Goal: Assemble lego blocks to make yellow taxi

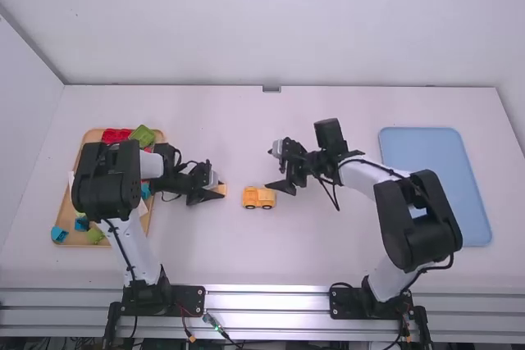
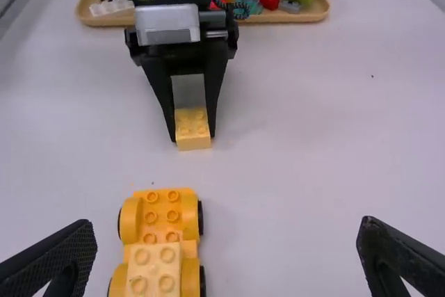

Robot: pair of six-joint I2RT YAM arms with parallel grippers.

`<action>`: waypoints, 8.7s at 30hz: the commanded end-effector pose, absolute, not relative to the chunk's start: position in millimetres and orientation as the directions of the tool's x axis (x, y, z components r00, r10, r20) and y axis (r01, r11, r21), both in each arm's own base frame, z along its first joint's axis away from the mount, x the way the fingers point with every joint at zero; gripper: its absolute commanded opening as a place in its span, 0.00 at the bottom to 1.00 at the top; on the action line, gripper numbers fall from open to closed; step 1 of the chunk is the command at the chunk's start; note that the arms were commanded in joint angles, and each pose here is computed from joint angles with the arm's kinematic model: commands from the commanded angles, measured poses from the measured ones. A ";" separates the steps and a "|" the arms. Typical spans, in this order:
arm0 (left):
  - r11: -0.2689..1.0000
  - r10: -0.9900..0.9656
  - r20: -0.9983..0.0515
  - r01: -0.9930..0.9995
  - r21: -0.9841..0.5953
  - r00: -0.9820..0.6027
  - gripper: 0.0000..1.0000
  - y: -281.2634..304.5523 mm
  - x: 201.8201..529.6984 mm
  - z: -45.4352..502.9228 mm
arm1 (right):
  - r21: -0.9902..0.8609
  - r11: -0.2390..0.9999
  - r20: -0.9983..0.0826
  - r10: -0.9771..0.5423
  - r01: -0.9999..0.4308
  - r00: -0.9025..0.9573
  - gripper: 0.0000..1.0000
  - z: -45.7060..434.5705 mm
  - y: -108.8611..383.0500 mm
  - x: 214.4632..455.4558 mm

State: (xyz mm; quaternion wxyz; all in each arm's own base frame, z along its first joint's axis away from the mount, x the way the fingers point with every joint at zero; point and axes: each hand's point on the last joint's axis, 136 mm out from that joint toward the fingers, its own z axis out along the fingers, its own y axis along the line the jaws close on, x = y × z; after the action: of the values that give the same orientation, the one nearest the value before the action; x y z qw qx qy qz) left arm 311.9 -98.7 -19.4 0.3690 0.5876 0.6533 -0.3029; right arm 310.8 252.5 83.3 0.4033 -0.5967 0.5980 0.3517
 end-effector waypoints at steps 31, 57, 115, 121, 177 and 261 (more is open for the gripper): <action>-0.011 0.546 -0.838 1.000 0.024 0.026 0.20 -179.4 296.7 35.5 | 0.072 0.004 -0.912 -0.405 -0.997 -0.068 0.99 -6.8 266.4 272.7; 0.041 0.582 -0.811 0.995 0.092 0.051 0.14 -212.0 299.5 31.3 | 0.049 0.082 -0.882 -0.465 -0.995 -0.082 0.90 -28.2 252.5 266.2; 0.020 0.543 -0.839 0.997 0.068 0.047 0.03 -232.5 284.8 13.8 | 0.059 -0.020 -0.925 -0.377 -0.998 -0.047 0.42 -28.3 252.6 261.9; 0.025 0.542 -0.840 0.998 0.053 0.031 0.02 -233.8 283.5 13.7 | 0.059 -0.023 -0.925 -0.376 -0.998 -0.046 0.42 -28.2 253.2 261.0; 0.089 0.523 -0.852 0.992 0.089 0.029 0.65 -226.3 301.9 73.5 | 0.050 -0.052 -0.919 -0.394 -0.997 -0.025 0.40 -27.0 259.0 268.6; 0.620 0.610 -0.707 0.771 0.146 -0.357 0.99 -153.4 346.5 128.7 | 0.070 0.028 -0.903 -0.423 -0.997 -0.075 0.82 -29.6 258.1 282.8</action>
State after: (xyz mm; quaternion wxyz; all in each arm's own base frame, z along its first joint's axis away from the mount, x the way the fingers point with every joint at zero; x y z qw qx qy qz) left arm 337.7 -169.9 124.9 0.3789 0.4874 0.7757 -0.1307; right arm 280.3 257.0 -27.3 0.3695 -0.5823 0.6095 0.3910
